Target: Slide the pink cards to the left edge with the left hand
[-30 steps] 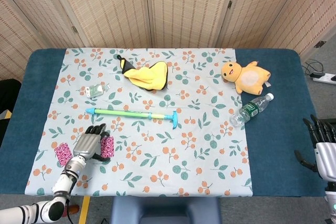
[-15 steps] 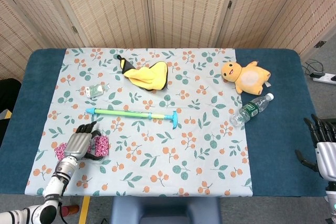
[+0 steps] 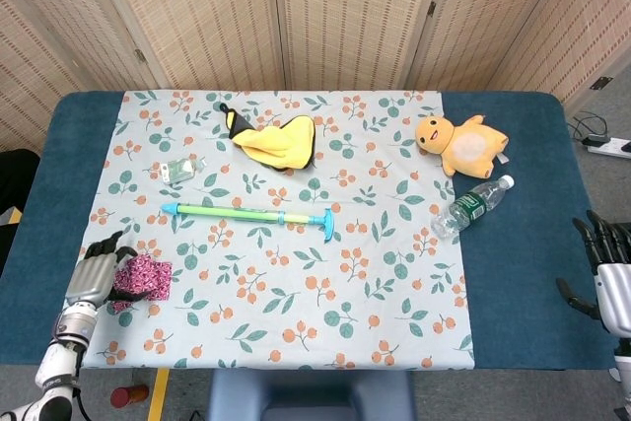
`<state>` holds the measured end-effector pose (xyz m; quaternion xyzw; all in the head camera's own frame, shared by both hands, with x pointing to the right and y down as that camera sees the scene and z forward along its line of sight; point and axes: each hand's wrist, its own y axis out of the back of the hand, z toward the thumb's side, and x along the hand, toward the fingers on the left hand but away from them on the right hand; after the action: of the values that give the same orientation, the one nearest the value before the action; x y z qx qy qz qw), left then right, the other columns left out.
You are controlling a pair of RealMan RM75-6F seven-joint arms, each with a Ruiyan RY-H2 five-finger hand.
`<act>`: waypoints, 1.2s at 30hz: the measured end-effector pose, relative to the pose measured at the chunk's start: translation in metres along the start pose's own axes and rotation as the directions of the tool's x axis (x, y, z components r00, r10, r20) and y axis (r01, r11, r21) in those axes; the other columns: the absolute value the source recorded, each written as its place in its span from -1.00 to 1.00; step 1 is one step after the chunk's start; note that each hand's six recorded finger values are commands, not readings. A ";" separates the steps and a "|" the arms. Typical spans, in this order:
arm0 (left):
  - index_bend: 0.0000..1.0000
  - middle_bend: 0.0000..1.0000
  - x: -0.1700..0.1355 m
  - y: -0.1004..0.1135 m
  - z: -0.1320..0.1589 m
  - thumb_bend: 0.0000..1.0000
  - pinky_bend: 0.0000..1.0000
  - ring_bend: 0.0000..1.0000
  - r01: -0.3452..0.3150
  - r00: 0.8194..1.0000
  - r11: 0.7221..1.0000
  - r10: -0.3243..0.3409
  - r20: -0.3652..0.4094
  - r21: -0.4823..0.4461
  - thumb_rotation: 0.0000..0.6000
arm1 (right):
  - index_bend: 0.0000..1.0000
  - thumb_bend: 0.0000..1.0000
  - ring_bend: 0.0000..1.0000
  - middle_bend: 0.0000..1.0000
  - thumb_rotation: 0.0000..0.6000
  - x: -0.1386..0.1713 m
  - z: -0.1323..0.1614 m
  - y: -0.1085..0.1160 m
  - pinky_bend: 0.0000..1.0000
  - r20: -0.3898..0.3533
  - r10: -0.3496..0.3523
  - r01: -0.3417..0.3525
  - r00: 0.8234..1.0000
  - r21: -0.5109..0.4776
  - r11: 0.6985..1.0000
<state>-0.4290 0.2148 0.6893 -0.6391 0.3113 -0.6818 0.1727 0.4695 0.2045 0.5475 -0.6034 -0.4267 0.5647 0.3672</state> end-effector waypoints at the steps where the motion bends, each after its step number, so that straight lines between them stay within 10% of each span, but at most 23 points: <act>1: -0.36 -1.00 -0.001 -0.001 -0.004 -0.73 -1.00 -1.00 0.003 1.000 1.000 -0.003 -0.011 -0.001 0.74 | -1.00 -0.34 -1.00 -1.00 1.00 -0.001 0.000 0.000 -1.00 -0.001 -0.001 0.001 1.000 0.001 1.000; 36: -0.36 -1.00 -0.007 -0.023 -0.043 -0.73 -1.00 -1.00 0.017 0.997 1.000 -0.017 -0.076 0.001 0.75 | -1.00 -0.34 -1.00 -1.00 1.00 0.002 0.010 0.003 -1.00 -0.008 -0.003 0.003 1.000 0.004 1.000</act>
<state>-0.4669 0.2453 0.6991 -0.6152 0.3118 -0.7073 0.1554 0.4600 0.2048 0.5432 -0.6043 -0.4252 0.5626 0.3708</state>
